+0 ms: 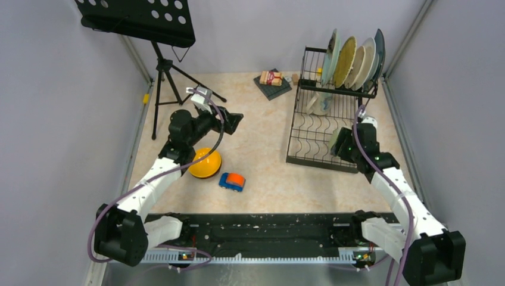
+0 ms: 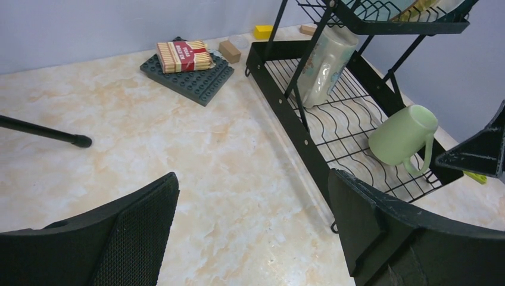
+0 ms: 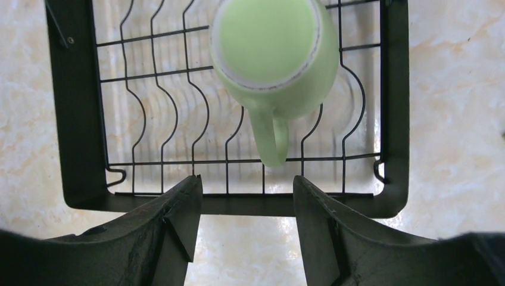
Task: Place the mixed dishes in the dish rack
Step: Move the cup to the dish rack.
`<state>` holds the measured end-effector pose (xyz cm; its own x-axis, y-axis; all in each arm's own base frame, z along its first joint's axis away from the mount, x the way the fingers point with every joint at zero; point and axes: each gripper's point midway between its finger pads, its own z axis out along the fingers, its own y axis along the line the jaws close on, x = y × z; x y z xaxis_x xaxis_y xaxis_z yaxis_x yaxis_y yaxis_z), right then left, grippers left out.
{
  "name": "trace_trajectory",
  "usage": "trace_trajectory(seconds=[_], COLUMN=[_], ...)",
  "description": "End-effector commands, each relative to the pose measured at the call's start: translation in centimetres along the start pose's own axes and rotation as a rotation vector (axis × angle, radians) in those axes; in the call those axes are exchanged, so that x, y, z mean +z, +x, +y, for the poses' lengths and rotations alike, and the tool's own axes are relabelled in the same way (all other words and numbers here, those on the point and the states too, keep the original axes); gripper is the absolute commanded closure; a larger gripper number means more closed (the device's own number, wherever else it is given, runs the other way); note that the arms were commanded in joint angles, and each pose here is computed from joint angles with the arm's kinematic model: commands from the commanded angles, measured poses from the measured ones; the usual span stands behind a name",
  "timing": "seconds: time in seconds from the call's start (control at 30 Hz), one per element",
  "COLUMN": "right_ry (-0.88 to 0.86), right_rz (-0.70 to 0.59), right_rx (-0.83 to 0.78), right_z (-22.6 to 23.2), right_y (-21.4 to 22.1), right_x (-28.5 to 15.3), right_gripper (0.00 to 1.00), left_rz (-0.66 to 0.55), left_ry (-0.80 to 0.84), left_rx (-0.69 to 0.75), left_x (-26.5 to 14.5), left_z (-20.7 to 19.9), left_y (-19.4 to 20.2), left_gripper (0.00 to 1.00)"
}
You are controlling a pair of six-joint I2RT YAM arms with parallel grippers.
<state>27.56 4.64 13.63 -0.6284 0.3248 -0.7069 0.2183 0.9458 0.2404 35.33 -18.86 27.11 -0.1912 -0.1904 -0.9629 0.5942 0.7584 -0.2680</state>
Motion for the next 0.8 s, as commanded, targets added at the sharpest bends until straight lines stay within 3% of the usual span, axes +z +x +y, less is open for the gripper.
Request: trace_trajectory(seconds=[0.0,0.3,0.77], right_ry=[-0.028,0.011,0.025], right_rz=[-0.046,-0.175,-0.313], right_rx=[0.066,0.037,-0.029], right_z=[0.6,-0.1,-0.6], right_y=[-0.4,-2.3,-7.7], right_x=[1.0,4.1,9.3], right_gripper=[0.43,0.53,0.53], left_rz=[-0.047,-0.039,-0.024], left_ry=[-0.043,-0.040,-0.003], left_rx=[0.013,0.004,0.008], left_x=[-0.3,-0.3,-0.3], left_z=[0.6,0.5,-0.1], left_y=[-1.0,-0.8,-0.5], left_gripper=[0.01,0.01,0.01])
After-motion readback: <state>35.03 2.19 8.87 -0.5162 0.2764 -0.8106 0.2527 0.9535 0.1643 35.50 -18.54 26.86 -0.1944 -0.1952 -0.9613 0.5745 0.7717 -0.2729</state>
